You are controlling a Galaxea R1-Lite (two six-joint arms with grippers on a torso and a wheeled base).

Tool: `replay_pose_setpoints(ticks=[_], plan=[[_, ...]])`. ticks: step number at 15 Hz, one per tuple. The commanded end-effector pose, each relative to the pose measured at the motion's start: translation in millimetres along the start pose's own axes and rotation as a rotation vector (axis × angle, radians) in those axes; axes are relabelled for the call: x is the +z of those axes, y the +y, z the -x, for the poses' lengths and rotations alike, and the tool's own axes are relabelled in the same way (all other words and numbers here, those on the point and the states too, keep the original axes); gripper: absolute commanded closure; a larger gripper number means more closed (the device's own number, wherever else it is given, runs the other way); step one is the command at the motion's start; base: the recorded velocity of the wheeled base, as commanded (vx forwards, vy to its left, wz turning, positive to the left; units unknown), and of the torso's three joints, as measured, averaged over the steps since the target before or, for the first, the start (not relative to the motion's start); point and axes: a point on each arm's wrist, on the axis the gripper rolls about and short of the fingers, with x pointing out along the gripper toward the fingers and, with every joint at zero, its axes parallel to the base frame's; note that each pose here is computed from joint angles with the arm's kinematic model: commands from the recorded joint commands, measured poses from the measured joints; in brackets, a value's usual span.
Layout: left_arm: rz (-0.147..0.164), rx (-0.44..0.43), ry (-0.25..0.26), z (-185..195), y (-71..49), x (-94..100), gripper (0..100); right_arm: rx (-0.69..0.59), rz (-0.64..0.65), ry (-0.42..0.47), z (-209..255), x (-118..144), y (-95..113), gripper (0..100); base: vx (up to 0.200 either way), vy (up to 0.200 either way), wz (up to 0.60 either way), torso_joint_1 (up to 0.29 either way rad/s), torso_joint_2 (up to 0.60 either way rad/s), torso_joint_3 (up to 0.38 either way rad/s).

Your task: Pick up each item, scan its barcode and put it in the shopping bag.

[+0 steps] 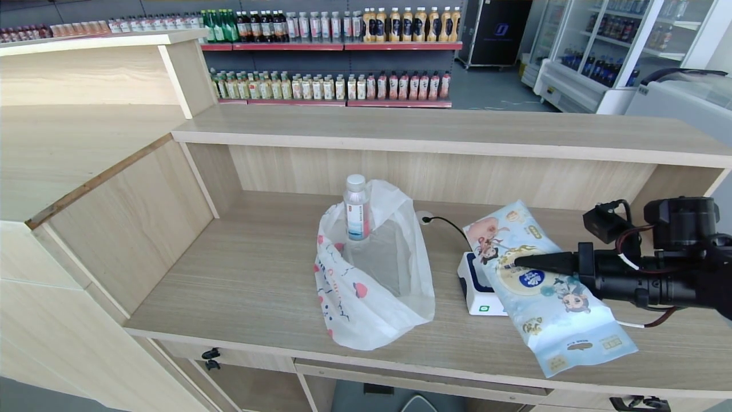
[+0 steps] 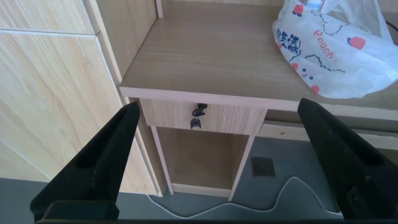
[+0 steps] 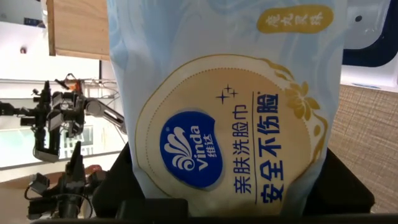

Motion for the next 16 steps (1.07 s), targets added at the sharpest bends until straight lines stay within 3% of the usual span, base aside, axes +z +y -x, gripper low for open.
replay_pose_setpoints(ticks=[1,2,3,4,6,8,11,14,16], plan=[[0.000,0.001,0.001,-0.1,0.0,0.0,0,0.006,0.032,-0.019,4.7,1.0,7.6,100,0.000,0.000,0.00,0.000,0.00,0.000],[0.000,0.000,0.001,-0.1,0.0,0.0,0,-0.001,0.124,-0.052,16.1,-5.3,18.0,100,0.000,0.000,0.00,0.000,0.00,0.000],[0.000,0.000,0.001,-0.1,0.0,0.0,0,-0.102,0.283,-0.108,31.6,-17.6,25.4,100,0.000,0.000,0.00,0.000,0.00,0.000],[0.000,0.000,0.001,-0.1,0.0,0.0,0,-0.277,0.504,-0.145,44.5,-33.3,27.3,100,0.000,0.000,0.00,0.000,0.00,0.000],[0.000,0.000,0.001,-0.1,0.0,0.0,0,-0.634,0.927,-0.170,80.8,-40.7,26.2,100,0.000,0.000,0.00,0.000,0.00,0.000],[0.000,0.001,0.001,-0.1,0.0,0.0,0,-0.811,1.170,-0.233,112.9,-35.3,34.7,100,0.000,0.000,0.00,0.000,0.00,0.000],[0.000,0.001,0.001,-0.1,0.0,0.0,0,-0.841,1.254,-0.337,119.2,-29.3,46.3,100,0.000,0.000,0.00,0.000,0.00,0.000],[0.000,0.000,0.001,-0.1,0.0,0.0,0,-0.868,1.281,-0.313,116.8,-32.5,46.4,100,0.000,0.000,0.40,0.002,0.00,0.002],[0.000,0.001,0.001,-0.1,0.0,0.0,0,-0.849,1.252,-0.343,109.0,-34.3,56.0,100,0.000,0.000,0.60,0.000,0.00,0.005]])
